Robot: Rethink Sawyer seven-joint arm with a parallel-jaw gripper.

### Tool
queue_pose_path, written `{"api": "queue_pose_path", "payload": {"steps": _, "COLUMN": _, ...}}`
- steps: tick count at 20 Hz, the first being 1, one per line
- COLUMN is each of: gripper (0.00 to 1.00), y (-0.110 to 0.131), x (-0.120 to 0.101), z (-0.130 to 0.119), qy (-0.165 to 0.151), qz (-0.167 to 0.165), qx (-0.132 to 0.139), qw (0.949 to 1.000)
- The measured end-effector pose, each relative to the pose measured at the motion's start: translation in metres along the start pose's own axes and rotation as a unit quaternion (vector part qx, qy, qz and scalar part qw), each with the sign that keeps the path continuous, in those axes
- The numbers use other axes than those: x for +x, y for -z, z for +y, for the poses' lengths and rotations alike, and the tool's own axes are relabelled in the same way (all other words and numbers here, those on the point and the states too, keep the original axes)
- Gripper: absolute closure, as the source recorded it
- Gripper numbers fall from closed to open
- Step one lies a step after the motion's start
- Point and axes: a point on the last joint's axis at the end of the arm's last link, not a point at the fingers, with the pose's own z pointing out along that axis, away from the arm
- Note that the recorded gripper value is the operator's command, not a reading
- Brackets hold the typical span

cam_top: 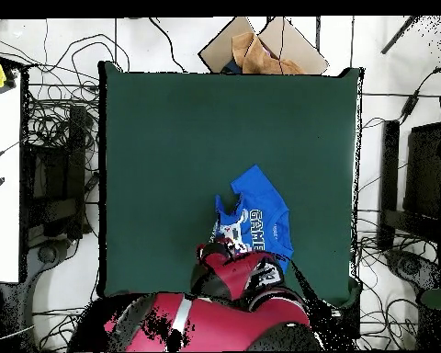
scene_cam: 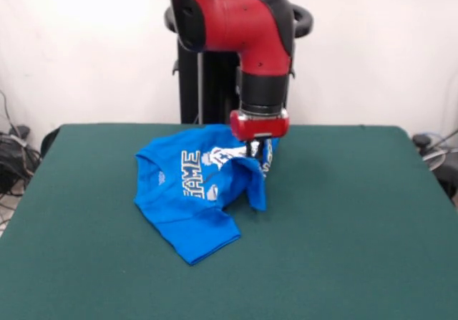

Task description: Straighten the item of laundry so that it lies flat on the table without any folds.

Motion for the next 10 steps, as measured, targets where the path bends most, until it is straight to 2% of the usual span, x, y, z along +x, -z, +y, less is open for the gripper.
{"api": "queue_pose_path", "payload": {"steps": 10, "gripper": 1.00, "y": 0.010, "x": 0.008, "z": -0.045, "qy": -0.040, "qz": 0.036, "qx": 0.022, "qw": 0.9983}}
